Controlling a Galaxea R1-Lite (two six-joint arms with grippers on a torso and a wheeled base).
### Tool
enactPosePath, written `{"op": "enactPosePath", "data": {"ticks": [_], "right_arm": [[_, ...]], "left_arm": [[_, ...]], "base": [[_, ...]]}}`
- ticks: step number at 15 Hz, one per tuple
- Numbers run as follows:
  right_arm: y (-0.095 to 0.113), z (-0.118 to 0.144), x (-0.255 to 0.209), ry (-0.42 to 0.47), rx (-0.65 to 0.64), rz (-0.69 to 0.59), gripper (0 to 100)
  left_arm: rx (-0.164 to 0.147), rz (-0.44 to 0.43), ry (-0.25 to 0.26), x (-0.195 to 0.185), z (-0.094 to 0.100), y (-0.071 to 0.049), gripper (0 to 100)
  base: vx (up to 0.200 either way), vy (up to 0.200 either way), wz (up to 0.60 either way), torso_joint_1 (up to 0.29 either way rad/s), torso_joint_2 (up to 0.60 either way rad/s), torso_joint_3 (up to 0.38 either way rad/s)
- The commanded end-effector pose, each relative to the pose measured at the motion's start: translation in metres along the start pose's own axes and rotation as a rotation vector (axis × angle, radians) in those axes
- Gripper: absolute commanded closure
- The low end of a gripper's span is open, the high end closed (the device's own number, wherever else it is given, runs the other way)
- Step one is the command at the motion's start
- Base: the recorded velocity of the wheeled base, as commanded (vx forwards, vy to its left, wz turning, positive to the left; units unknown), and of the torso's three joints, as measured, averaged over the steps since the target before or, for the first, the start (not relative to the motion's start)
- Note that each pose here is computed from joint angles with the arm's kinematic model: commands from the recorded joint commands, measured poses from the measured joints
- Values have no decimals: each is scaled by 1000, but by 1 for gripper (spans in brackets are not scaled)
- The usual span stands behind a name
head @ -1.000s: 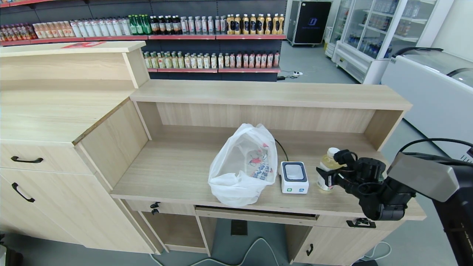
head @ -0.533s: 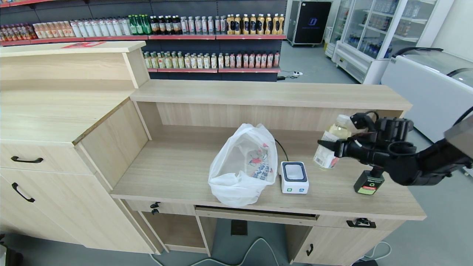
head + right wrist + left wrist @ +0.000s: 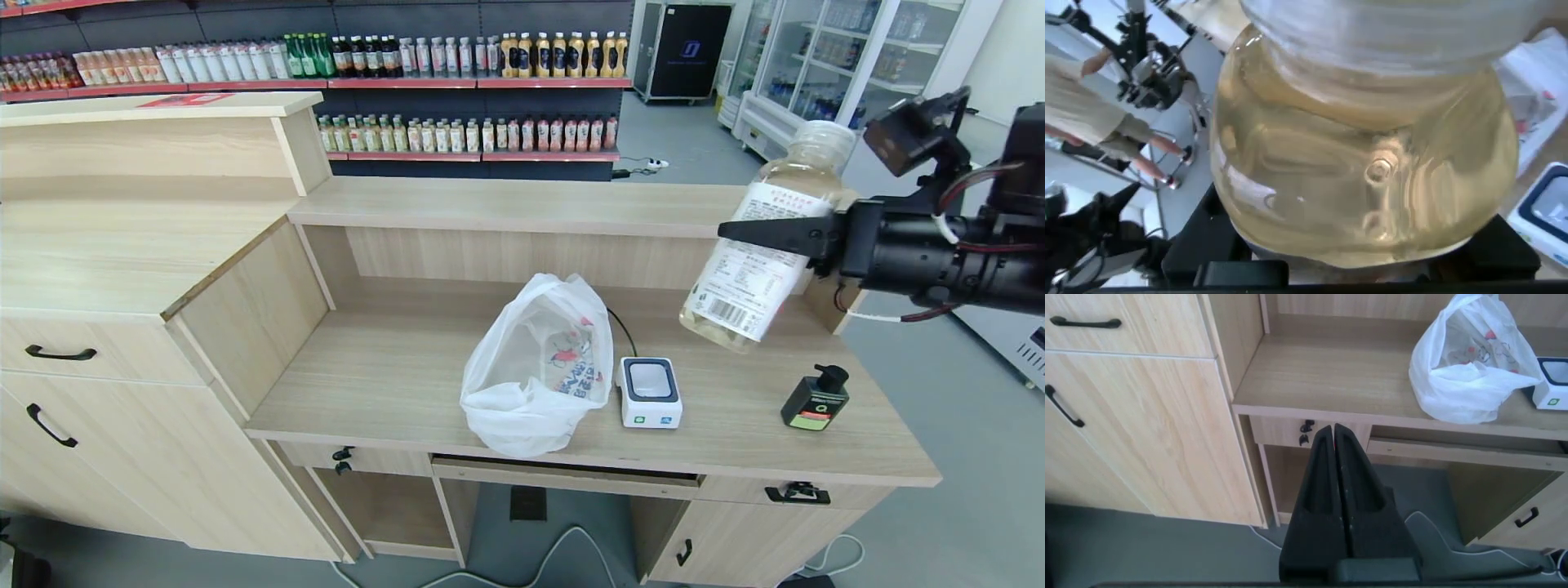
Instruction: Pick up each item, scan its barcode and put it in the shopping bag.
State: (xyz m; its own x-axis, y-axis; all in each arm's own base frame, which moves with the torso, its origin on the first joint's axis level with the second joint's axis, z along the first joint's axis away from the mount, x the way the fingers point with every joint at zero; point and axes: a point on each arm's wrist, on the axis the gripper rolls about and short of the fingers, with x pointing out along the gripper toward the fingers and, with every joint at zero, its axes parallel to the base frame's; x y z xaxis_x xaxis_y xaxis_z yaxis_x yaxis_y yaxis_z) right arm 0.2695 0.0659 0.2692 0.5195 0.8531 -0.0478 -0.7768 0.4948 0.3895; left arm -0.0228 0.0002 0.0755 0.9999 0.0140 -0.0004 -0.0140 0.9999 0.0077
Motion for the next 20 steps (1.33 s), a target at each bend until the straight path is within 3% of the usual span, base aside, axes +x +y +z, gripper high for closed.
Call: {"op": "enactPosePath", "data": {"ticks": [1, 5, 11, 17, 20], "right_arm": [[44, -1, -18, -3, -13, 117, 100], [68, -14, -23, 34, 1, 213, 100], [108, 3, -24, 23, 94, 342, 100], [122, -10, -13, 9, 149, 243, 100], [129, -19, -13, 30, 157, 256, 100]], "left_arm": [[0, 1, 0, 0, 0, 0, 100], [0, 1, 0, 0, 0, 0, 100], [0, 1, 0, 0, 0, 0, 100], [0, 1, 0, 0, 0, 0, 100], [0, 1, 0, 0, 0, 0, 100]], "base": [[0, 0, 0, 0, 0, 0], [0, 0, 0, 0, 0, 0], [0, 0, 0, 0, 0, 0], [0, 0, 0, 0, 0, 0], [0, 0, 0, 0, 0, 0]]}}
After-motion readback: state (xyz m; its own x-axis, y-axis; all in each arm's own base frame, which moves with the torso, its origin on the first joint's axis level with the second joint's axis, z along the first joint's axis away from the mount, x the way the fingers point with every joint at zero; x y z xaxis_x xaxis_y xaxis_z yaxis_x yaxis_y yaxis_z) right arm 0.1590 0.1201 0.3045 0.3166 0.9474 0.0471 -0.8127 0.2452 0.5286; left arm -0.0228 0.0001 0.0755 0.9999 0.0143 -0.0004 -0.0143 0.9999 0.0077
